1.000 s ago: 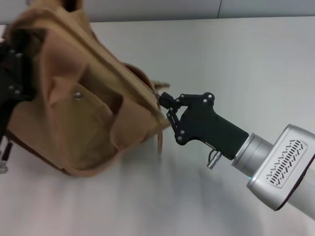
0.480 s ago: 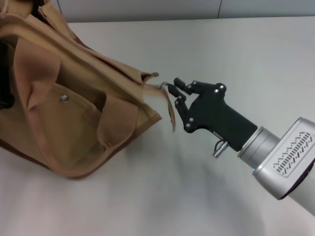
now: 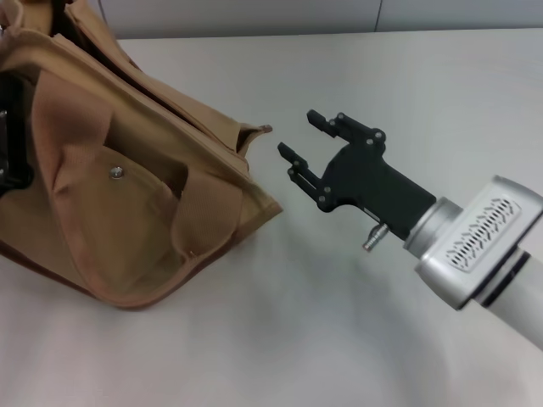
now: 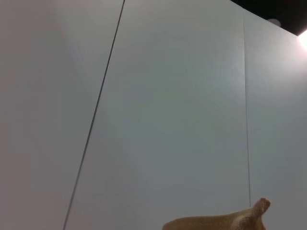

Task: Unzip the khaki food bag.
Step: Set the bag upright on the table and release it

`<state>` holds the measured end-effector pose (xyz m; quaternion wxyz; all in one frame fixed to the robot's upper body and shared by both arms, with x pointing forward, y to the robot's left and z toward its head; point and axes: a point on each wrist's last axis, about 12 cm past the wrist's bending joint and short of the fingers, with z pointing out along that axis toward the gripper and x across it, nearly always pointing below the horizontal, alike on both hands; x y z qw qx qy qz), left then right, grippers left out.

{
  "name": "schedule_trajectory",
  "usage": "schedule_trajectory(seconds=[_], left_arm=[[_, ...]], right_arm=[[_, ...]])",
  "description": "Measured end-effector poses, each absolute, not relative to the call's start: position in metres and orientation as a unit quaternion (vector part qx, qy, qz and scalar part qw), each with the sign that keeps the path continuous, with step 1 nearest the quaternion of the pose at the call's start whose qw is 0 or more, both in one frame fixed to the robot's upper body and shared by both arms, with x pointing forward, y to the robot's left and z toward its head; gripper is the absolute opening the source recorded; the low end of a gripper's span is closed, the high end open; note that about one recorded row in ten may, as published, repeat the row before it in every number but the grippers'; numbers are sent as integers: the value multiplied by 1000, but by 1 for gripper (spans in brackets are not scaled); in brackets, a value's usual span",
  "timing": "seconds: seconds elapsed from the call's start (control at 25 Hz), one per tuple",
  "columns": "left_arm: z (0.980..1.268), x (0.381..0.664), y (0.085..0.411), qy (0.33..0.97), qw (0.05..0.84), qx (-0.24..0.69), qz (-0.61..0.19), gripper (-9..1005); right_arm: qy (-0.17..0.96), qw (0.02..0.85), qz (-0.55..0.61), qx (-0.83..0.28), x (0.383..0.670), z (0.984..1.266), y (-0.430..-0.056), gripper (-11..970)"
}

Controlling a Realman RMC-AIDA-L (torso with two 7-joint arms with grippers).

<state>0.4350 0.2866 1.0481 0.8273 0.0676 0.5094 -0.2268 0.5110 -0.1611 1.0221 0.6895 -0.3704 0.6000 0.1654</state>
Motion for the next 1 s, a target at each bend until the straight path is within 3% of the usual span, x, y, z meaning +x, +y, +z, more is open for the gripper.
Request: schedule_trajectory(seconds=[0.24, 0.44, 0.68, 0.8, 1.0], left_arm=[[1048, 436, 285, 510, 826, 69, -230, 79], [1047, 434, 284, 513, 823, 69, -234, 78], [1044, 433, 283, 521, 818, 68, -234, 78], [1043, 433, 282, 527, 814, 69, -235, 78], [1042, 432, 282, 529, 812, 69, -236, 79]], right_arm=[[591, 679, 156, -408, 525, 1026, -151, 534], [586, 667, 147, -436, 530, 1027, -140, 652], [578, 657, 152, -460, 531, 1028, -132, 587], [575, 656, 152, -464, 531, 1028, -132, 352], [572, 654, 154, -470, 529, 1027, -131, 239]])
